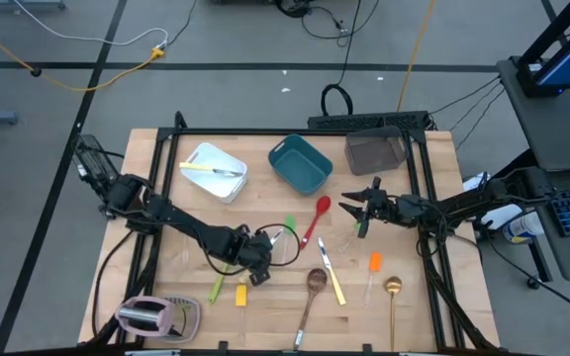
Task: Pick & Place Kitchen Items
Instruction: Put the left yellow knife into the white bin
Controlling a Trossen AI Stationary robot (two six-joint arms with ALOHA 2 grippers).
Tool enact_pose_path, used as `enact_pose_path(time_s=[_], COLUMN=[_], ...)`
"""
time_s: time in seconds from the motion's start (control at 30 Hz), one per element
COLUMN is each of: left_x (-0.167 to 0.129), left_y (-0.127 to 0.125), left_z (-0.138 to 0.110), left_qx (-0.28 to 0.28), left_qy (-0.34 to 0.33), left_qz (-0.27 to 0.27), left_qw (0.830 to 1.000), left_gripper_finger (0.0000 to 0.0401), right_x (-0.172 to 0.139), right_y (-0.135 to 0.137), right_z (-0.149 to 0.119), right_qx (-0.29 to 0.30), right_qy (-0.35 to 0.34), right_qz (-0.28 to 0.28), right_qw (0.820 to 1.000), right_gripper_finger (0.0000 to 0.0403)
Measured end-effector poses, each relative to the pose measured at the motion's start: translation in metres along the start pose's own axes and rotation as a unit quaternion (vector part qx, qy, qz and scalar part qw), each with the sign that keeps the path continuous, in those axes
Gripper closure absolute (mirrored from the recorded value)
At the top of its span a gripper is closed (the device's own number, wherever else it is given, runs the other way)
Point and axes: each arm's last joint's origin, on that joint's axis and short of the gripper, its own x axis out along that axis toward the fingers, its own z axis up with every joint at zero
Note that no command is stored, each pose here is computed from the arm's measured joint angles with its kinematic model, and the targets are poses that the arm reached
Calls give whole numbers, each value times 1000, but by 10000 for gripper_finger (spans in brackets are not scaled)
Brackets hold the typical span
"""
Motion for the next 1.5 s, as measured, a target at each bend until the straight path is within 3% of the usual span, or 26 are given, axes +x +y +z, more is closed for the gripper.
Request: enact_pose_path(time_s=[0.2,0.47,0.77,0.93,1.1,1.4,1.5], left_x=[0,-9,-74,-108,-127,-129,-128], left_y=[2,6,33,56,89,138,155], left_z=[1,5,14,15,16,24,27], left_qx=[-15,-39,-58,-33,-5,119,135], left_qy=[2,-7,-77,-119,-109,-12,23], left_qz=[2,-1,23,66,126,205,221], left_qw=[1000,999,995,990,986,971,966], left_gripper_finger=[381,377,382,383,384,384,384], right_x=[0,0,0,0,0,0,0], right_y=[0,0,0,0,0,0,0], right_z=[0,0,0,0,0,0,0], right_qx=[4,10,15,17,17,17,17], right_qy=[0,0,1,0,0,0,0], right_qz=[0,0,0,0,0,0,0], right_qw=[1000,1000,1000,1000,1000,1000,1000], right_gripper_finger=[268,268,268,268,268,268,268])
